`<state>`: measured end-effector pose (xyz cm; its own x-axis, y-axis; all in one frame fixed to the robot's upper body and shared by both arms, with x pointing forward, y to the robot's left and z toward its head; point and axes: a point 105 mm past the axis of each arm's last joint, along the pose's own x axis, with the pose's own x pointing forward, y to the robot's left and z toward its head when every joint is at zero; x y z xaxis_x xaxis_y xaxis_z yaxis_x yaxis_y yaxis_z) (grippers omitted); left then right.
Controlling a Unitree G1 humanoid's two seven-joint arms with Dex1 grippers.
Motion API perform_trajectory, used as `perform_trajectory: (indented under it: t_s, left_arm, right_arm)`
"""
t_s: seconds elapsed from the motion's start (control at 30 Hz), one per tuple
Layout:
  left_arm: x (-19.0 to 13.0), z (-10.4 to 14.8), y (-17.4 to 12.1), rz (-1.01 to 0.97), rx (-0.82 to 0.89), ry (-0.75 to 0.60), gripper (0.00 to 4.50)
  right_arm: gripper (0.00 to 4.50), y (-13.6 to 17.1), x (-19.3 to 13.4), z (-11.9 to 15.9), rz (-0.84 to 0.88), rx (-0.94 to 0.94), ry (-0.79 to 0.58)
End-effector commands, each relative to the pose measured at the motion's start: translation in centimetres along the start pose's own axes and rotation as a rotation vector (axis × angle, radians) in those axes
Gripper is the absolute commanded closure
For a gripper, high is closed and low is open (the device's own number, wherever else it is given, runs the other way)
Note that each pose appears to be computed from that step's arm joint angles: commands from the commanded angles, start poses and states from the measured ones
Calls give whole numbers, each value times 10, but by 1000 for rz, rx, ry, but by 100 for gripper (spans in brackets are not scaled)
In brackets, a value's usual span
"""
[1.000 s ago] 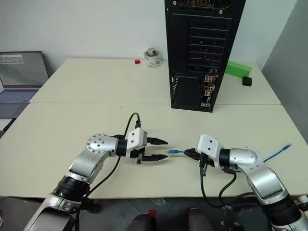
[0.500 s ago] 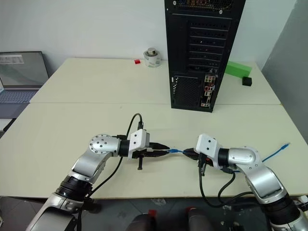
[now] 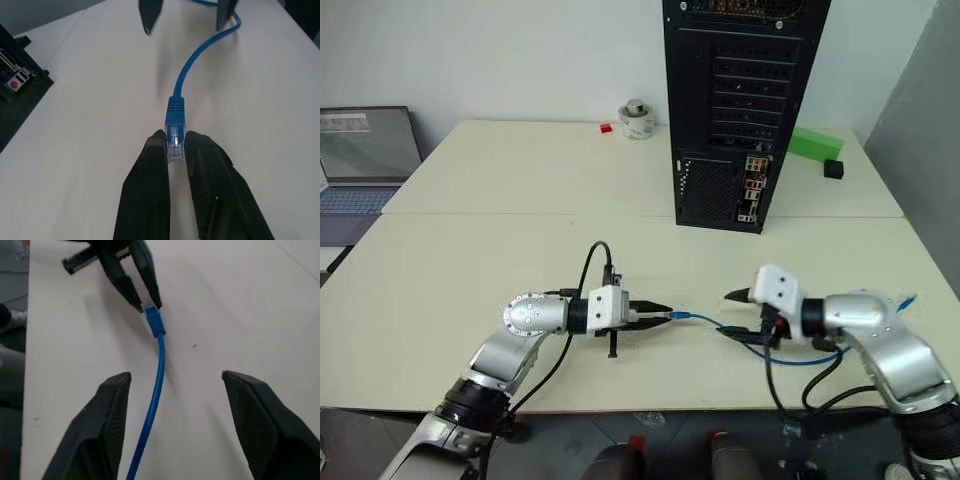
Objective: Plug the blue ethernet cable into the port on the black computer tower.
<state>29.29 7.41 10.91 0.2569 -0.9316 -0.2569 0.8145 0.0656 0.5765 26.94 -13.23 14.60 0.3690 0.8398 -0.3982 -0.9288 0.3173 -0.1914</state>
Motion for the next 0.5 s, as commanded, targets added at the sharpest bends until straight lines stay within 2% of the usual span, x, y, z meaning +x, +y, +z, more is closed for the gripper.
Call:
perform_trajectory:
  t_s: [0.03, 0.1, 0.27, 0.5]
  left_arm:
    - [0, 14, 10, 124, 252, -50, 426]
    - [0, 19, 11, 167, 372, -72, 426]
    - [-4, 33, 12, 247, 604, -146, 426]
    - [-5, 41, 12, 298, 730, -195, 426]
  right_arm:
    - [42, 0, 0, 20, -20, 95, -122]
    - [1, 1, 5, 24, -30, 161, -176]
    - [0, 1, 23, 32, -42, 301, -275]
    - [0, 4, 35, 35, -8, 376, -302]
